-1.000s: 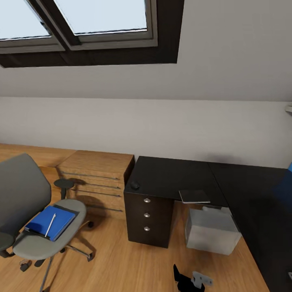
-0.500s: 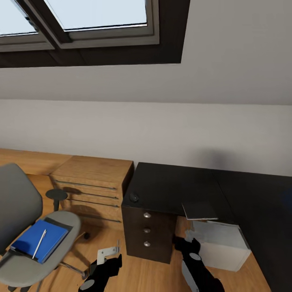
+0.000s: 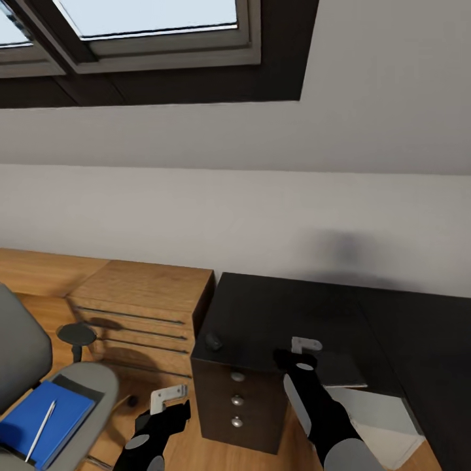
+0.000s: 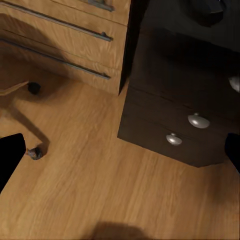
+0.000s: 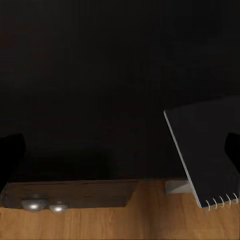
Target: In the bedroom, organize the workspace by keeping the computer under the desk, ensuring the monitor is on the desk, placing the keyboard on the desk next to the monitor, placing the mouse on the desk next to the keyboard, moving the folder from the swivel chair onto the desk next to the mouse, stacking the notebook on top of the folder with the pen on top of the notebook, and positioning the swivel chair next to the desk.
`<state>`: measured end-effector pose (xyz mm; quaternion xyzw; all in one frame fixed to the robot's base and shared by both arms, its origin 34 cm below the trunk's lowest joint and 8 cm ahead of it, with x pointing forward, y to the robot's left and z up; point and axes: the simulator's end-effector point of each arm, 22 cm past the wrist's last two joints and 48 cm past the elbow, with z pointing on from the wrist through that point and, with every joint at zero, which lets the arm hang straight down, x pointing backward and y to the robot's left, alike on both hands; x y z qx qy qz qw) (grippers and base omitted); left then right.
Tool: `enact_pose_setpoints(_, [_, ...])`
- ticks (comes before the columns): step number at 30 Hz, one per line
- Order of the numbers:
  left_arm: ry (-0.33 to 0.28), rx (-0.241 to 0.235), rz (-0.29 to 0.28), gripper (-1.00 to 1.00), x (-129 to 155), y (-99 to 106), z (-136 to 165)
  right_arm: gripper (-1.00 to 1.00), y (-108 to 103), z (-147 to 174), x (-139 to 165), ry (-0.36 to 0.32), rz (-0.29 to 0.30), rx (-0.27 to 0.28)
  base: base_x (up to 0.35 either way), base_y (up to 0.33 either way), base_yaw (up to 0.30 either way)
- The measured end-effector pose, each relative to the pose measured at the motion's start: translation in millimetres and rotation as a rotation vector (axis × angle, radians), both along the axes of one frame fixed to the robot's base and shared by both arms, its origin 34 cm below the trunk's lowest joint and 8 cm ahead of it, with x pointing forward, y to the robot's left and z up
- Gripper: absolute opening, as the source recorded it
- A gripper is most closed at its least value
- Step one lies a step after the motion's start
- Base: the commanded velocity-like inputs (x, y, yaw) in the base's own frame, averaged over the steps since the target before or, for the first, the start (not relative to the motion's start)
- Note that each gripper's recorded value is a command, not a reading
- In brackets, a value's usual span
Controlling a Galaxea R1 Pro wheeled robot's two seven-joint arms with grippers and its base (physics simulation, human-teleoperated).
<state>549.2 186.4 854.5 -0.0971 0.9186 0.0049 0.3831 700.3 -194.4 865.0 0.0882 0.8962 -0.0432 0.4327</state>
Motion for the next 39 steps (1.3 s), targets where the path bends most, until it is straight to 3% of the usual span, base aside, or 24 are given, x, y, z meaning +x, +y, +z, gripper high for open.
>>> enact_pose_setpoints(6, [-0.027,-0.009,-0.012,1.00,4.4,-5.9,11.8,1.00,14.8,1.5,0.3,-0.005,0.032,-0.004,0.322,0.000,0.176])
enact_pose_setpoints(13, [-0.029,-0.011,-0.014,1.00,4.7,-7.4,12.9,1.00,43.2,2.8,-1.5,-0.013,0.122,-0.044,0.318,0.044,0.257])
enact_pose_setpoints(19, [-0.027,-0.012,-0.013,1.00,4.8,-6.9,11.9,1.00,50.5,-6.9,-6.7,0.006,0.148,-0.055,0.282,0.119,0.268])
enact_pose_setpoints(22, [-0.025,-0.011,-0.010,1.00,5.0,-5.8,11.2,1.00,54.3,-13.1,-9.5,0.018,0.164,-0.049,0.073,0.044,0.268])
enact_pose_setpoints(30, [-0.030,-0.016,-0.005,1.00,6.6,-4.7,13.4,1.00,90.4,-26.1,-19.8,0.039,0.295,-0.035,0.012,0.007,0.228])
enact_pose_setpoints(39, [-0.060,-0.028,-0.004,1.00,13.8,-6.7,20.0,1.00,97.4,-34.4,-20.4,0.041,0.321,-0.036,0.000,0.000,0.021])
